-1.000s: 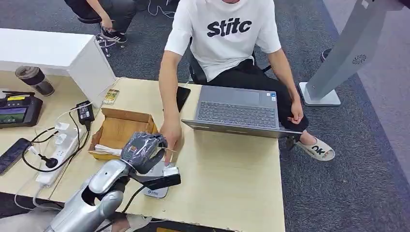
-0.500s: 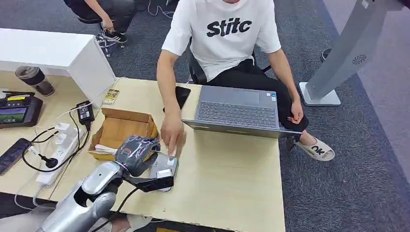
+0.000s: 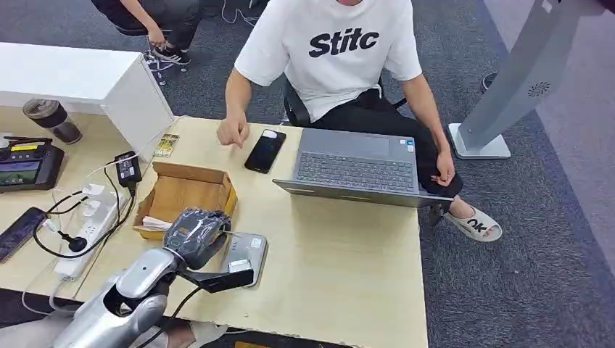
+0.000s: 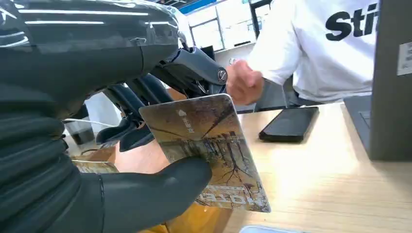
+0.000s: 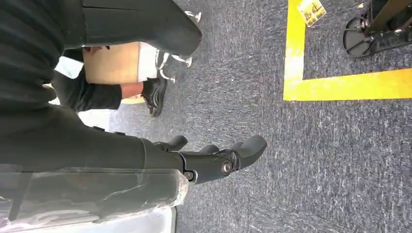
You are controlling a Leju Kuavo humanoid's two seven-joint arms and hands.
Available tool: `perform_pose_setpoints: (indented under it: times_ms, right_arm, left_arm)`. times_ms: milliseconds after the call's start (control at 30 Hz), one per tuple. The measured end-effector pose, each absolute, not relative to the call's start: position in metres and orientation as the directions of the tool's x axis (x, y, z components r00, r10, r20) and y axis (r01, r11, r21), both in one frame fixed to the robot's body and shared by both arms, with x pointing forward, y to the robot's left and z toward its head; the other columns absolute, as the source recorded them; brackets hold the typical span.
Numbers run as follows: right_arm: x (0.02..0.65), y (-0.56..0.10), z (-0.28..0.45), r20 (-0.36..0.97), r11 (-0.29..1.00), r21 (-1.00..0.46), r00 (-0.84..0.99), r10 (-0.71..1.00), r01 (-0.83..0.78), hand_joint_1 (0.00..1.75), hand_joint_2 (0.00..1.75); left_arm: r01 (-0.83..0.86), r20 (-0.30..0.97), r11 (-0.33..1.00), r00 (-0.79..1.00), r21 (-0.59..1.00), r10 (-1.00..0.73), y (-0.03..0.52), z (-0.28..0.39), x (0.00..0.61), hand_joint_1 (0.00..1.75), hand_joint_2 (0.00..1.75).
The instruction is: Pass the card to the sensor for recognition and then transmit it.
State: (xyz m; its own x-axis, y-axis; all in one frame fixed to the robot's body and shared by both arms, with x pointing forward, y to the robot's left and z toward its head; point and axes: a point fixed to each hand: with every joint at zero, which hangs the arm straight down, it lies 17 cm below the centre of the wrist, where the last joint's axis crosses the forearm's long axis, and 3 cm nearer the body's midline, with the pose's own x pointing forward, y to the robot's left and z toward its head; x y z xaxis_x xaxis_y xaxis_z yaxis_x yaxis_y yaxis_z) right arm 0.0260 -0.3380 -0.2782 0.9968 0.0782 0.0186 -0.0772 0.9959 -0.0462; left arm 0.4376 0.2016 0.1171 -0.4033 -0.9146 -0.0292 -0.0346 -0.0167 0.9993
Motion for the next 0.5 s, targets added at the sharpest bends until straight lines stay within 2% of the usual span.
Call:
perform_pose_setpoints:
  times_ms: [500]
  right_arm:
    - [0.027,-0.336,-0.278,0.020,0.993,-0.045,0.993,0.113,-0.112,0.00,1.75]
  left_arm:
    - [-0.016,0.027,0.037,-0.424,0.999,-0.905,0.172,0.104,0.433,1.75,1.75]
